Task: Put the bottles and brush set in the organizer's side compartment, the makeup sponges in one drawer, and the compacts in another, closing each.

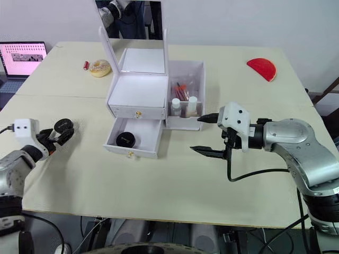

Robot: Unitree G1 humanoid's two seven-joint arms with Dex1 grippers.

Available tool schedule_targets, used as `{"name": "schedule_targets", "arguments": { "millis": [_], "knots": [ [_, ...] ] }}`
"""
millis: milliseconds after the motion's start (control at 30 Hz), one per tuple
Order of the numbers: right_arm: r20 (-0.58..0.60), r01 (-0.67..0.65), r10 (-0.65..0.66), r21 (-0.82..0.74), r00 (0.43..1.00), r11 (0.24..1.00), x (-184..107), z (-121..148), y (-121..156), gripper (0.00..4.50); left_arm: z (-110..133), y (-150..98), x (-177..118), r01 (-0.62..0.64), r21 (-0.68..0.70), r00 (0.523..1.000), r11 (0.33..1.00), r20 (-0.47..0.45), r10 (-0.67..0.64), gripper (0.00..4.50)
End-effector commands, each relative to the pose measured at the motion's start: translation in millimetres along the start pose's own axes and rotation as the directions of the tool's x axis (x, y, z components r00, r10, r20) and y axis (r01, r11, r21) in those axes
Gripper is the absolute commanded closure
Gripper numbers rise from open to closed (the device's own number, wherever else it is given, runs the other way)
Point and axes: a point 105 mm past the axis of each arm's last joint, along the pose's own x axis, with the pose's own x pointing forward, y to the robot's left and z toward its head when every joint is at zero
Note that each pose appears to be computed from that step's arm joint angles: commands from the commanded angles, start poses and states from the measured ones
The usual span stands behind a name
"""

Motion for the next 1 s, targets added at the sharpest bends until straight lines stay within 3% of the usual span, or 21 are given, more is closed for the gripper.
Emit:
{"name": "schedule_targets", "arguments": {
  "millis": [33,333,433,500,667,767,900,1000],
  "knots": [
    [0.050,-0.009,0.011,-0.028,0.999,1.000,-1,17,3,0.00,13,4,3,-0.004,0.041,1.000,0.999,0.031,0.002,0.03],
    [0.057,-0.029,0.029,-0.011,0.998,1.000,0,20,6,0.00,6,6,13,0.012,0.044,1.000,0.999,0.005,-0.013,0.03],
    [0.056,-0.028,0.029,-0.009,0.998,1.000,0,20,7,0.00,6,7,15,0.004,0.037,1.000,0.999,0.014,-0.005,0.84],
    [0.055,-0.028,0.028,-0.008,0.998,1.000,0,20,7,0.00,7,6,16,0.015,0.031,1.000,0.999,0.021,-0.015,1.77],
    [0.048,-0.022,0.022,-0.006,0.999,1.000,-1,18,6,0.00,9,3,17,0.025,0.028,0.999,0.999,0.035,-0.026,1.82],
    [0.048,-0.022,0.022,-0.011,0.999,1.000,1,19,6,0.00,23,1,11,0.038,0.035,0.994,0.999,0.098,-0.042,1.82],
    [0.047,-0.016,0.016,-0.002,0.999,1.000,1,21,3,0.00,58,-21,-12,0.160,0.120,0.963,0.980,0.199,-0.181,1.82],
    [0.041,-0.014,0.014,0.004,0.999,1.000,2,20,3,0.00,75,-49,-32,0.300,0.167,0.917,0.939,0.222,-0.332,1.82]
  ]
}}
